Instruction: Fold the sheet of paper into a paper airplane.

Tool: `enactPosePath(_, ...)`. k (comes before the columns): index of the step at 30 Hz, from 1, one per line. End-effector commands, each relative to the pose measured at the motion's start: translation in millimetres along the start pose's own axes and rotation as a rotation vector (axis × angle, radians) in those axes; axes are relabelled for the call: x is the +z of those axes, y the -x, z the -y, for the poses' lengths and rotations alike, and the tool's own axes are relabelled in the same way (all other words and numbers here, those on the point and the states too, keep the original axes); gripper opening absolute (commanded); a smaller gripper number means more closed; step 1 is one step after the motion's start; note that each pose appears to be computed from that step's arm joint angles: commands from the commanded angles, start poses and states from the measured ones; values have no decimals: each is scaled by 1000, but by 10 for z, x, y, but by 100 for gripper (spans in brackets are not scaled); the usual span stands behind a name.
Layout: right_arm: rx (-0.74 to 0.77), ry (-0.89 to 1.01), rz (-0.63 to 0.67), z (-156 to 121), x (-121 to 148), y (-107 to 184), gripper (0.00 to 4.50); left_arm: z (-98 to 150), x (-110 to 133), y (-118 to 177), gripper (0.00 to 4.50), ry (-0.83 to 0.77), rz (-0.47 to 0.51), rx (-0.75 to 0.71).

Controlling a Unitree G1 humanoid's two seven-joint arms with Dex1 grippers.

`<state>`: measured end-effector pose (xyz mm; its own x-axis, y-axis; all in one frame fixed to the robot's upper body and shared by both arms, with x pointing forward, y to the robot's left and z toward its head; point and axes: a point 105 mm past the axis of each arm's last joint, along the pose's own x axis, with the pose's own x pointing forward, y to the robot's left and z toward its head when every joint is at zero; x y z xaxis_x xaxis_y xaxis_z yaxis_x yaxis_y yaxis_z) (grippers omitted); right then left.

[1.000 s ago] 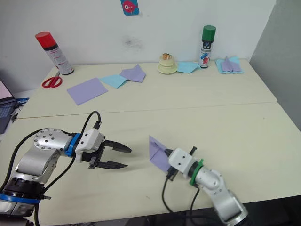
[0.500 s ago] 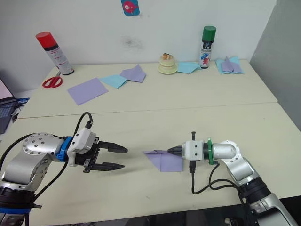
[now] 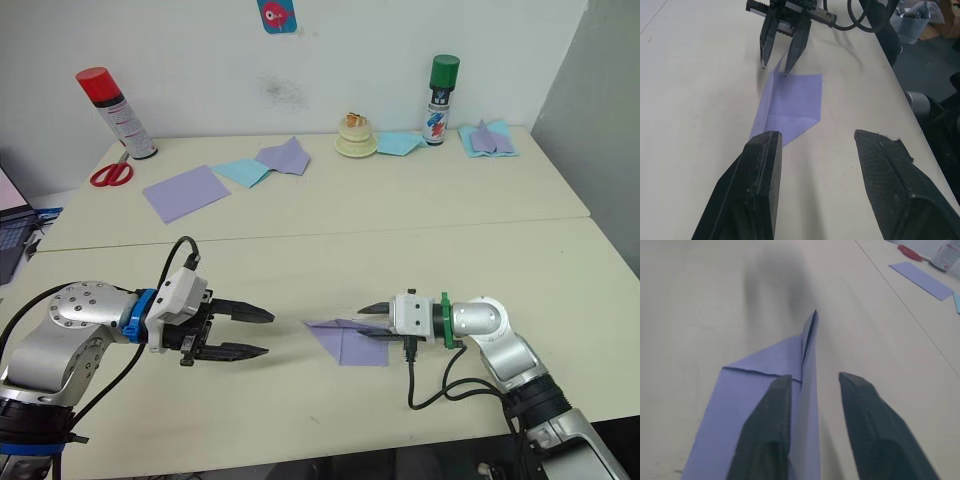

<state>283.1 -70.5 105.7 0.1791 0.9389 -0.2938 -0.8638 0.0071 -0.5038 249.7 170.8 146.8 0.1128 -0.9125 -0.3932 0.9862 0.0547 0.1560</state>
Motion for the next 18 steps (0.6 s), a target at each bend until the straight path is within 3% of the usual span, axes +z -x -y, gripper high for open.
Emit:
enactPosePath(1, 6, 62, 57, 117, 404, 106, 199, -4, 40, 19, 261, -30, -29, -8)
enactPosePath(6, -6, -3, 99, 204, 762, 191, 199, -52, 11, 50, 261, -54, -64, 23)
enactPosePath(12, -97, -64, -15, 401, 645, 241, 199, -124, 6, 112, 261, -141, -159, 34)
enactPosePath(15, -77, -65, -87, 357, 480, 173, 136, -166, 145, 124, 261, -124, -141, 39)
enactPosePath(18, -37, -88, -112, 266, 398, 100, 33, -150, 195, 126, 261, -95, -150, 14)
